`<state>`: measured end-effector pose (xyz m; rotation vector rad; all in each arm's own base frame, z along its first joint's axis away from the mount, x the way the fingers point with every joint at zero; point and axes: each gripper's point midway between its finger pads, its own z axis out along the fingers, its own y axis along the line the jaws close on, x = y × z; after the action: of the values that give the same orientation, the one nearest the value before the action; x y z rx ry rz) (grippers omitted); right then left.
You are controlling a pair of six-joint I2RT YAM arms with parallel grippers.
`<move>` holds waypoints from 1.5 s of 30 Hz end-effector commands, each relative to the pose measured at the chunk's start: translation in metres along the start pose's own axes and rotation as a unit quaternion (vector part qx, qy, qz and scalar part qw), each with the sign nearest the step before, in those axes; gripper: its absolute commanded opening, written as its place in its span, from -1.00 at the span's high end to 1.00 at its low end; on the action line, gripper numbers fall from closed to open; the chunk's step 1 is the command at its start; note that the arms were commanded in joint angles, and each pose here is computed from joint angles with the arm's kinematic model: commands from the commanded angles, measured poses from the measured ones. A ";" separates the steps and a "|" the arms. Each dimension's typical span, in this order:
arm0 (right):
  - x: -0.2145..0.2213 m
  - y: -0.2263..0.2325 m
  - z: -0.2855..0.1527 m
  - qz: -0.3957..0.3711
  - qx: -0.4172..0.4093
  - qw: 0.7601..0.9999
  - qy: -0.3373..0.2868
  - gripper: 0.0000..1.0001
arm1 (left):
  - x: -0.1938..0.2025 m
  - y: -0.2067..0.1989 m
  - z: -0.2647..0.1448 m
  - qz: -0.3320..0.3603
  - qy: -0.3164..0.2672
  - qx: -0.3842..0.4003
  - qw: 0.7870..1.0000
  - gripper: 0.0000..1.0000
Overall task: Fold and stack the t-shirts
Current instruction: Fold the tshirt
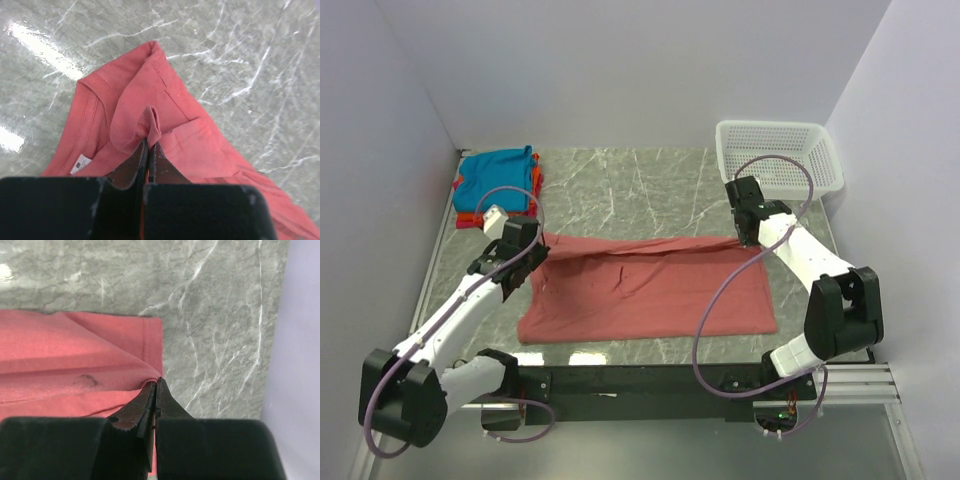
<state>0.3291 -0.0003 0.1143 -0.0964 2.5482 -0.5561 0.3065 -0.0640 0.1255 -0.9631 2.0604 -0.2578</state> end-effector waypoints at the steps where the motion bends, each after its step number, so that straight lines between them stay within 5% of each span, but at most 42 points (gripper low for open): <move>1: -0.011 0.000 -0.010 0.024 -0.017 0.999 -0.032 1.00 | -0.013 -0.004 -0.016 -0.027 -0.018 0.006 0.999 0.99; 18: 0.007 0.003 -0.019 0.042 -0.025 0.998 -0.039 1.00 | -0.013 0.023 -0.059 -0.047 -0.011 0.007 0.999 0.99; 28: 0.043 0.013 -0.020 0.056 -0.014 0.998 0.013 1.00 | 0.043 0.053 -0.051 -0.050 0.082 -0.012 0.995 0.99; 31: 0.064 0.012 -0.025 0.090 0.000 0.995 0.043 0.84 | 0.065 0.075 -0.055 -0.053 0.119 -0.040 0.991 0.99; 32: 0.067 0.011 -0.028 0.117 0.001 0.992 0.042 0.76 | 0.066 0.079 -0.058 -0.057 0.121 -0.043 0.990 0.94; 33: 0.068 0.012 -0.031 0.122 -0.004 0.992 0.043 0.67 | 0.070 0.086 -0.062 -0.059 0.127 -0.056 0.989 0.53; 36: 0.060 0.005 -0.046 0.135 0.000 0.991 0.016 -0.61 | 0.069 0.080 -0.071 -0.071 0.133 -0.039 0.988 -0.66; 37: 0.058 0.002 -0.049 0.141 0.003 0.990 0.010 -0.76 | 0.065 0.080 -0.072 -0.067 0.126 -0.039 0.989 -0.82; 39: 0.054 -0.003 -0.055 0.153 0.004 0.988 -0.004 -0.77 | 0.048 0.077 -0.077 -0.068 0.097 -0.043 0.992 -0.99; 45: 0.024 0.006 -0.067 0.216 -0.050 0.972 -0.077 -0.98 | 0.025 0.024 -0.075 -0.044 0.077 0.046 0.995 -0.99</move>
<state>0.2543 0.0131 0.1313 0.2784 2.4739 -0.3709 0.2015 -0.0647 0.1192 -1.1140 2.1890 -0.3981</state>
